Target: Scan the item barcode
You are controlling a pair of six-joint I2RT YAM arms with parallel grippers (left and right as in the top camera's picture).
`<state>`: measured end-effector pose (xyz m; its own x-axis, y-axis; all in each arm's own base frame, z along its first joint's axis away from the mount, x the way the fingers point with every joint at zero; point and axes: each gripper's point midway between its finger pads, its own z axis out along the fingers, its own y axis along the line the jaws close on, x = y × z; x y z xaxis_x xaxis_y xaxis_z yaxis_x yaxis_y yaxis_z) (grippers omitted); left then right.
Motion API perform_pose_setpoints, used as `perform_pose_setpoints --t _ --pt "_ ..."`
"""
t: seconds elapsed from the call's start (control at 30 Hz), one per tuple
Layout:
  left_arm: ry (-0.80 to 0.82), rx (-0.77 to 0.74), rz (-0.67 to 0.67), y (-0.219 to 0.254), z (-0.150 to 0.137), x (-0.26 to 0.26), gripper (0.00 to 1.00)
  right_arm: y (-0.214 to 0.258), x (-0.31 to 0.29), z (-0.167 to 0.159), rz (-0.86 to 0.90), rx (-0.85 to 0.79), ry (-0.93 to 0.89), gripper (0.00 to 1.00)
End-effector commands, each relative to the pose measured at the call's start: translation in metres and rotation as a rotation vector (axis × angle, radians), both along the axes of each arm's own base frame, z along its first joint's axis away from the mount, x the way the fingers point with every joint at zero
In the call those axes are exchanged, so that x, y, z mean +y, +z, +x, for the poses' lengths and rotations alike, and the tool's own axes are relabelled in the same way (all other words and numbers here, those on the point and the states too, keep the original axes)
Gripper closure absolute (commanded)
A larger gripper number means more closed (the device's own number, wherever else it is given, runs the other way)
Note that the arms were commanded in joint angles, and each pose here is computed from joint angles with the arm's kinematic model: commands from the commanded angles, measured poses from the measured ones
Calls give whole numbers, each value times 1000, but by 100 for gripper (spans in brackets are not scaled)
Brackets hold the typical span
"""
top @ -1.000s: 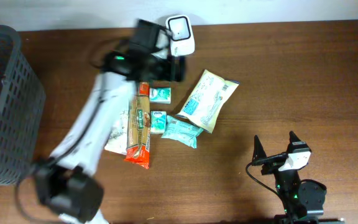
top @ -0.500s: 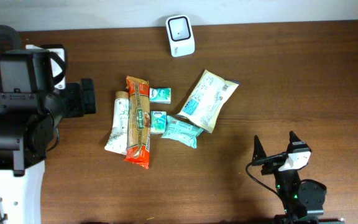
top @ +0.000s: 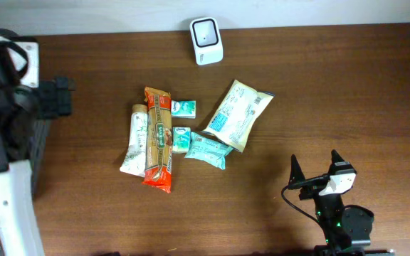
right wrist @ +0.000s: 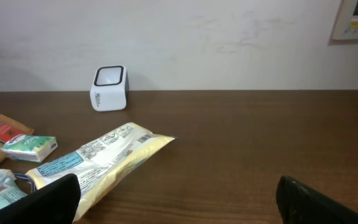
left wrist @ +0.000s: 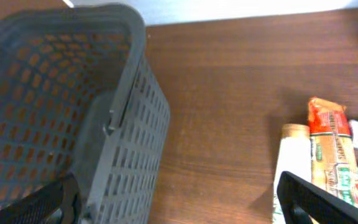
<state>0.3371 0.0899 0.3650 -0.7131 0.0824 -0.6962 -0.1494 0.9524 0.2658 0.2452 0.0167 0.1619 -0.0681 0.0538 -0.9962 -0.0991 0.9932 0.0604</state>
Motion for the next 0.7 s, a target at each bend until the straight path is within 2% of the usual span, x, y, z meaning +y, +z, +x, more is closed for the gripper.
perform_pose_setpoints --t 0.0,0.17,0.33,0.67 --pt "-97 26 -108 -25 28 20 1 -3 -3 0 7 3 -12 1" --pt "-93 27 -107 -56 66 68 1 -3 -3 0 7 3 -12 1" --pt "-69 66 -116 -73 70 78 1 -3 -3 0 7 3 -12 1" --pt "-69 73 -120 -74 68 77 1 -3 -3 0 7 3 -12 1"
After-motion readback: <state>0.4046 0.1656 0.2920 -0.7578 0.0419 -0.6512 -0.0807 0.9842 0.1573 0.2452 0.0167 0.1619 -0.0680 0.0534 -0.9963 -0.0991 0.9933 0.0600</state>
